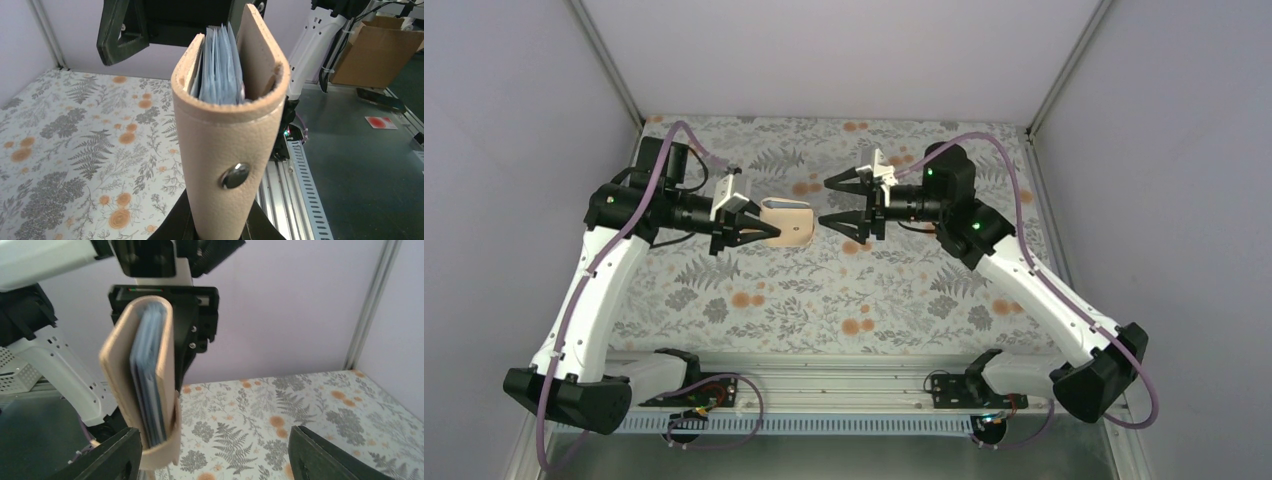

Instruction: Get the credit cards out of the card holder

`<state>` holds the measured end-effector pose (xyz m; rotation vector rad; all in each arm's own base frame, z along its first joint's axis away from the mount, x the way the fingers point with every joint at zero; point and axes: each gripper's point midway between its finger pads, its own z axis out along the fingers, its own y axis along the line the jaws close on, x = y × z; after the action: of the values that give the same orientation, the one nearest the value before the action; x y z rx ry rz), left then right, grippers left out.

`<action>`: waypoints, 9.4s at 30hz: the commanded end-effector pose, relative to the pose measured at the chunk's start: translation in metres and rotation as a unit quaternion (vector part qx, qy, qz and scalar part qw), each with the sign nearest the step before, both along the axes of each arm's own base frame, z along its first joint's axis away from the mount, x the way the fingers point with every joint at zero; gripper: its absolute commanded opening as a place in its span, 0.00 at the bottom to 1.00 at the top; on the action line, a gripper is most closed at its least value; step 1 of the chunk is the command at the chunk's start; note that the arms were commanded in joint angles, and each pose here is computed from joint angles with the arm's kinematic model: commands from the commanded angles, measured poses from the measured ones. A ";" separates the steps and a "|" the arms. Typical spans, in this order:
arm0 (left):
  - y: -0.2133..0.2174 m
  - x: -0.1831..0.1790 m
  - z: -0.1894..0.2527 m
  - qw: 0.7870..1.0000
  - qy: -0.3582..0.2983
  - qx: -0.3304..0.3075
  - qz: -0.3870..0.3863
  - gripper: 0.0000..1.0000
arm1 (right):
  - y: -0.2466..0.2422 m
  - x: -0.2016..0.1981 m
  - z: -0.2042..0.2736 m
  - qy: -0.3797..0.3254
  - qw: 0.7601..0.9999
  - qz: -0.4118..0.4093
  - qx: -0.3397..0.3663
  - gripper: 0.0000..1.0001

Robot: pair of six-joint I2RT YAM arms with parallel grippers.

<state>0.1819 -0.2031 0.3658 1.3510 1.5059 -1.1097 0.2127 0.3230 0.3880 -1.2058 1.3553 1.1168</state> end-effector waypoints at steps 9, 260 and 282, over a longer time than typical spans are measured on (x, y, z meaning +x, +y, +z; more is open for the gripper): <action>-0.002 -0.005 0.007 0.999 -0.021 -0.024 -0.022 0.02 | 0.029 -0.014 0.009 -0.008 0.999 0.047 -0.004 0.59; 0.006 0.078 -0.025 0.986 0.064 0.023 0.153 0.19 | 0.038 0.077 -0.054 0.090 0.972 -0.206 -0.063 0.07; 0.012 0.083 -0.018 0.983 0.026 0.036 0.179 0.29 | 0.018 0.009 -0.014 0.067 0.997 0.027 -0.009 0.04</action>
<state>0.2622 -0.1911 0.3463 1.0442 1.7697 -0.9073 0.2351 0.3406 0.3615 -1.1355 1.5456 1.2002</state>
